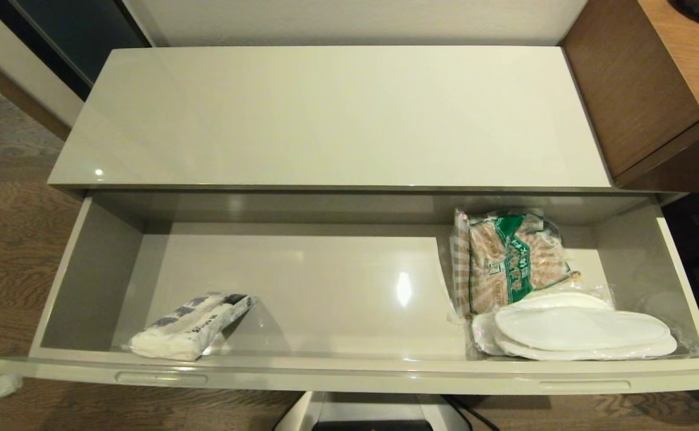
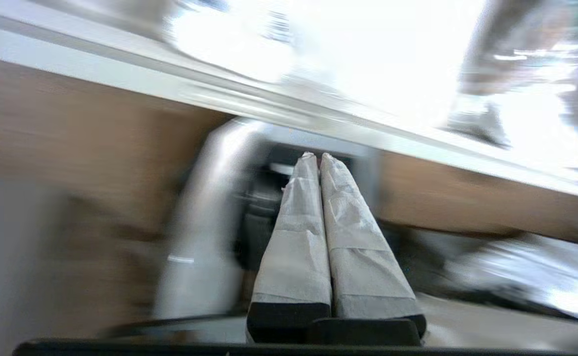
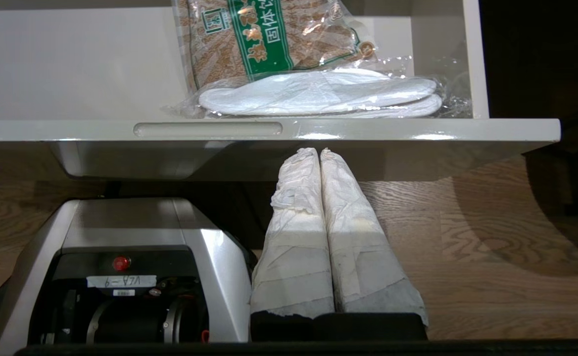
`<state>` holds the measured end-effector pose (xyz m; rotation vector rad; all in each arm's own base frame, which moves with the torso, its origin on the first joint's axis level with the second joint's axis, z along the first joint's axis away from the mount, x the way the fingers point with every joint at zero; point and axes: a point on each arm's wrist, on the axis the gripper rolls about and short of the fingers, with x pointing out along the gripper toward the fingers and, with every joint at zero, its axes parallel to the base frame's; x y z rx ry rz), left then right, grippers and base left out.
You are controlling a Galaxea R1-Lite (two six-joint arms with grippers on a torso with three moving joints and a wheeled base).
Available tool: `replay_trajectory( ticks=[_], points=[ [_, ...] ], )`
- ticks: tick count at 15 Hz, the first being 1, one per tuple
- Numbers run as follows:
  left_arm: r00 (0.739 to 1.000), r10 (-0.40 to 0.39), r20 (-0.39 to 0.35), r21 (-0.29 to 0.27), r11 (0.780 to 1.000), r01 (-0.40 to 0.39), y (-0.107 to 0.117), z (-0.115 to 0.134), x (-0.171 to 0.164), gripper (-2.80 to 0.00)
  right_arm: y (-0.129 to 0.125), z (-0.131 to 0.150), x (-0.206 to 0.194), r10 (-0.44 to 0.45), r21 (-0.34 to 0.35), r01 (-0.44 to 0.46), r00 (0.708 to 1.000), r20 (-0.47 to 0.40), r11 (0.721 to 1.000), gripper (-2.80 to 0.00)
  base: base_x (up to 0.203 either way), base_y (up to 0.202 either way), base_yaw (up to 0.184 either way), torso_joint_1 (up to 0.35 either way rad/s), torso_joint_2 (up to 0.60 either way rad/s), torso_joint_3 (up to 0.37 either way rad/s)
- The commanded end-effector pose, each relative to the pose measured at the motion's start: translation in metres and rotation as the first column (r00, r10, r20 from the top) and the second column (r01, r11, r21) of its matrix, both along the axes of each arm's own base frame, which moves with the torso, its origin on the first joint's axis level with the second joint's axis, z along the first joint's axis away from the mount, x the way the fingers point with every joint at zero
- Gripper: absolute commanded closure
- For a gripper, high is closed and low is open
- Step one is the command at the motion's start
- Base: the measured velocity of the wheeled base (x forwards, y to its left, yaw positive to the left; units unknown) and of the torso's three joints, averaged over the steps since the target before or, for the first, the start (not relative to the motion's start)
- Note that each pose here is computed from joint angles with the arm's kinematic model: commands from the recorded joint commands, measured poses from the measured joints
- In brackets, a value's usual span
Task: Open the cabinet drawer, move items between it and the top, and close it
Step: Close the drawer
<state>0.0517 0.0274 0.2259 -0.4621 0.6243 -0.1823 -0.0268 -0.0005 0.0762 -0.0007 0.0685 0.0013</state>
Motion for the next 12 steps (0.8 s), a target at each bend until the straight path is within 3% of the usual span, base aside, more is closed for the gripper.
replay_trajectory(
  ticks=[1,2,4,6,8,10,12],
  points=[
    [0.997,-0.046,-0.065,-0.138,0.99,0.037,0.011,-0.007,0.014,0.0,0.0,-0.001,-0.002,0.0,0.001,0.0,1.0,0.021,1.0,0.0,0.0,0.0,0.0,0.0,0.0,0.0],
    [0.993,-0.074,-0.097,-0.189,0.98,0.055,0.014,-0.011,0.02,0.0,0.0,-0.001,-0.002,0.0,0.0,0.0,1.0,0.021,1.0,0.0,0.0,0.0,0.0,0.0,0.0,0.0],
    [0.985,-0.114,-0.132,-0.235,0.969,0.081,0.013,-0.016,0.023,0.0,0.0,-0.001,-0.002,0.0,0.0,0.0,1.0,0.021,1.0,0.0,0.0,0.0,0.0,0.0,0.0,0.0],
    [0.947,-0.252,-0.199,-0.261,0.945,0.196,0.004,-0.027,0.03,0.0,0.0,-0.001,-0.002,0.0,0.0,0.0,1.0,0.021,1.0,0.0,0.0,0.0,0.0,0.0,0.0,0.0],
    [0.89,-0.337,-0.308,-0.196,0.938,0.287,-0.002,-0.044,0.032,0.0,0.0,-0.001,-0.002,0.002,0.0,-0.002,1.0,0.021,1.0,0.0,0.0,0.0,0.0,0.0,0.0,0.0],
    [0.861,-0.397,-0.316,-0.098,0.917,0.387,-0.004,-0.053,0.027,0.0,0.0,-0.001,-0.002,0.0,0.0,0.0,1.0,0.021,1.0,0.0,0.0,0.0,0.0,0.0,0.0,0.0],
    [0.833,-0.421,-0.36,0.038,0.885,0.464,-0.004,-0.062,0.023,0.0,0.0,-0.001,-0.002,0.0,0.0,0.0,1.0,0.021,1.0,0.0,0.0,0.0,0.0,0.0,0.0,0.0]
  ],
)
